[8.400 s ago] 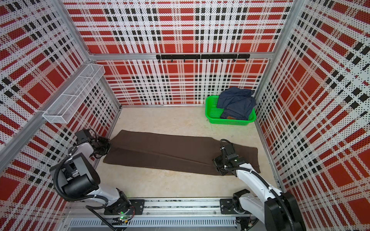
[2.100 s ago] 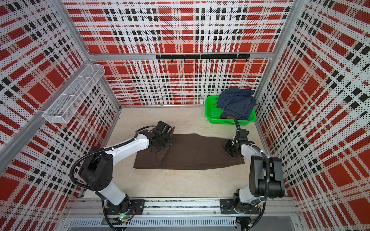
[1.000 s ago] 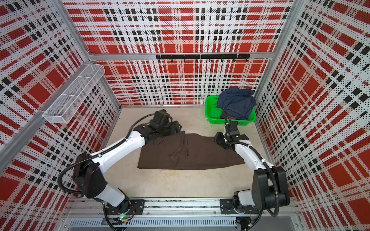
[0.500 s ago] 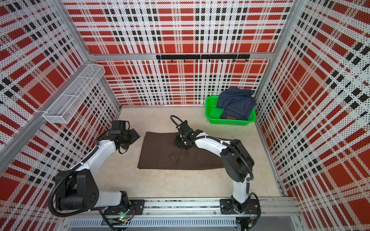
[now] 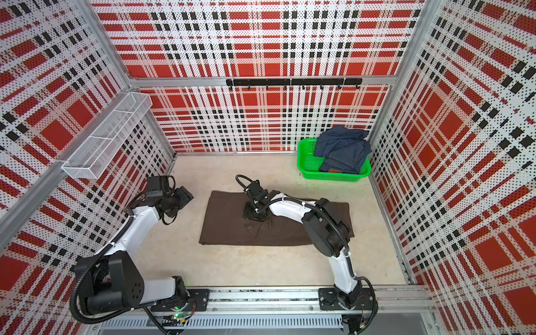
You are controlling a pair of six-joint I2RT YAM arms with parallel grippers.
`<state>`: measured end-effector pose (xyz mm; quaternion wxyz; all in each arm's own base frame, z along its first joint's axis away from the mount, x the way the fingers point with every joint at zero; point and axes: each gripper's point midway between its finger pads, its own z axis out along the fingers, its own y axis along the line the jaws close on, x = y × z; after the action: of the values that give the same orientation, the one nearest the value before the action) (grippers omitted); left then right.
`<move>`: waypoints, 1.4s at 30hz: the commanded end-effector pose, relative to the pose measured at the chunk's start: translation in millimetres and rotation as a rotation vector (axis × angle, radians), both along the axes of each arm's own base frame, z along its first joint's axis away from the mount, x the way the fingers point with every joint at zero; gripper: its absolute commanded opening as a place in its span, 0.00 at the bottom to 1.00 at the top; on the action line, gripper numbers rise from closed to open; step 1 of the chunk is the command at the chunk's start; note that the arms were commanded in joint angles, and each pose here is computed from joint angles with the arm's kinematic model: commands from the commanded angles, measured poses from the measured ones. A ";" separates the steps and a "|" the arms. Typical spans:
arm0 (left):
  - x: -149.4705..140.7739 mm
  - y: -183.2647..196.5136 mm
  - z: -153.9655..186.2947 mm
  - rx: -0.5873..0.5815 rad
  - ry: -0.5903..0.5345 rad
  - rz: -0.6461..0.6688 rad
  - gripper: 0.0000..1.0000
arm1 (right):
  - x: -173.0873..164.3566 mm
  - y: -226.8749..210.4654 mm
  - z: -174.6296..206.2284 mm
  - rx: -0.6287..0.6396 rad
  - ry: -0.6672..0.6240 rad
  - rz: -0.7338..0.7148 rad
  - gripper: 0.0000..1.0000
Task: Fold and stack the trousers
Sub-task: Smooth out the trousers at the center of the table.
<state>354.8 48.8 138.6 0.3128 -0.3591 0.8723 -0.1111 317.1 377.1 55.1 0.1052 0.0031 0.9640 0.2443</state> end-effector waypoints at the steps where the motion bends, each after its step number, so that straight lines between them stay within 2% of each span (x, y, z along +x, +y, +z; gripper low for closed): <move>1: 0.4 5.1 -5.0 0.014 0.013 -0.011 0.79 | -10.8 -47.8 1.9 -0.147 0.017 -0.051 0.52; 6: -0.4 7.9 -11.3 0.022 0.037 -0.028 0.79 | -18.1 -102.2 14.3 -0.247 -0.002 -0.117 0.53; 10: 0.9 -1.3 -16.0 0.007 0.044 -0.087 0.80 | -21.3 -125.8 35.0 -0.283 -0.045 -0.144 0.54; 15: -2.6 -23.7 -34.6 -0.040 0.087 -0.191 0.81 | -17.1 -123.2 47.7 -0.257 -0.076 -0.143 0.55; 21: -21.8 -45.2 -70.2 -0.072 0.203 -0.285 0.81 | -10.0 -108.7 45.3 -0.202 -0.079 -0.126 0.55; 30: -29.2 -80.7 -77.1 -0.098 0.203 -0.407 0.80 | -7.5 -109.7 44.5 -0.151 -0.098 -0.131 0.55; 42: -37.3 -91.7 -98.4 -0.107 0.263 -0.437 0.76 | -8.8 -124.2 48.2 -0.137 -0.116 -0.157 0.55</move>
<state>318.9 -37.8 45.1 0.1518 -0.2020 0.9527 -0.1689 303.6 253.5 89.4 0.1591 0.0560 0.9736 0.1536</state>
